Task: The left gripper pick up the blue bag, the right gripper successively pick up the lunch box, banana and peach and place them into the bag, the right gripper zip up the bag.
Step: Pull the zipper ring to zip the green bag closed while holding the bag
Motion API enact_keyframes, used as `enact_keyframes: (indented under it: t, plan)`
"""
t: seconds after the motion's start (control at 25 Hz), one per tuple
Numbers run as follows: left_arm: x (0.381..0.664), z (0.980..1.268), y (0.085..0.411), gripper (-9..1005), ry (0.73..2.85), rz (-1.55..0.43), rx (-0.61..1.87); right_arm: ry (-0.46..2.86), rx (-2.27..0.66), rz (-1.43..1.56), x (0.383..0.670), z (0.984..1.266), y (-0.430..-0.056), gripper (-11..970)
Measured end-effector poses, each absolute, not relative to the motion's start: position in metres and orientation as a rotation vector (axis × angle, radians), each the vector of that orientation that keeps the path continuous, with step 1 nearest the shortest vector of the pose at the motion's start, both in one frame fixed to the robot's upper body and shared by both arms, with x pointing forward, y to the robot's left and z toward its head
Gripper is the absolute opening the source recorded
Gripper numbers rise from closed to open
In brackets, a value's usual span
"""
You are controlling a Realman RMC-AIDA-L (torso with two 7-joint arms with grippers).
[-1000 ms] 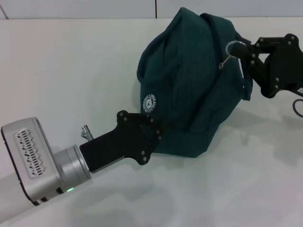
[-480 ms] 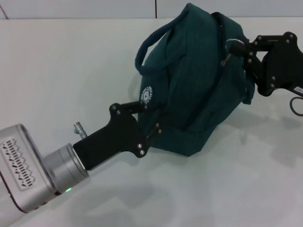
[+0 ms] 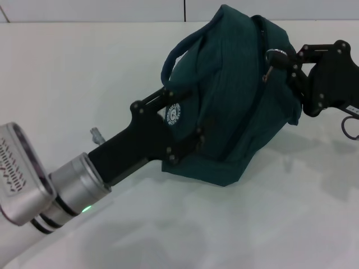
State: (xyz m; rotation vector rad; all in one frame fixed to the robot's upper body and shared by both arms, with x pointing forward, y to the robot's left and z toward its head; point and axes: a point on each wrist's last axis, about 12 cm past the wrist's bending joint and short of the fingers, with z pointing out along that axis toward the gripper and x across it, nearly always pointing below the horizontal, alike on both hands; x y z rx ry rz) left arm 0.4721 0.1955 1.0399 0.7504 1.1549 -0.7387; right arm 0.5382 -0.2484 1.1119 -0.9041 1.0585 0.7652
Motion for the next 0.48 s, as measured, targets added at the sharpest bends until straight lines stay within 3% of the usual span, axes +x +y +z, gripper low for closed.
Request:
enact_keyframes:
  t: [0.16, 0.36, 0.48]
  plan:
    - [0.477, 1.041, 0.188, 563, 1.173, -0.754, 0.737, 1.056, -0.906, 0.766, 0.538, 1.111, -0.247, 21]
    - [0.48, 1.044, 0.183, 580, 1.181, -0.779, 0.698, 1.057, -0.909, 0.761, 0.538, 1.11, -0.247, 21]
    - [0.479, 1.045, 0.182, 537, 1.18, -0.803, 0.692, 1.061, -0.909, 0.76, 0.538, 1.109, -0.247, 21]
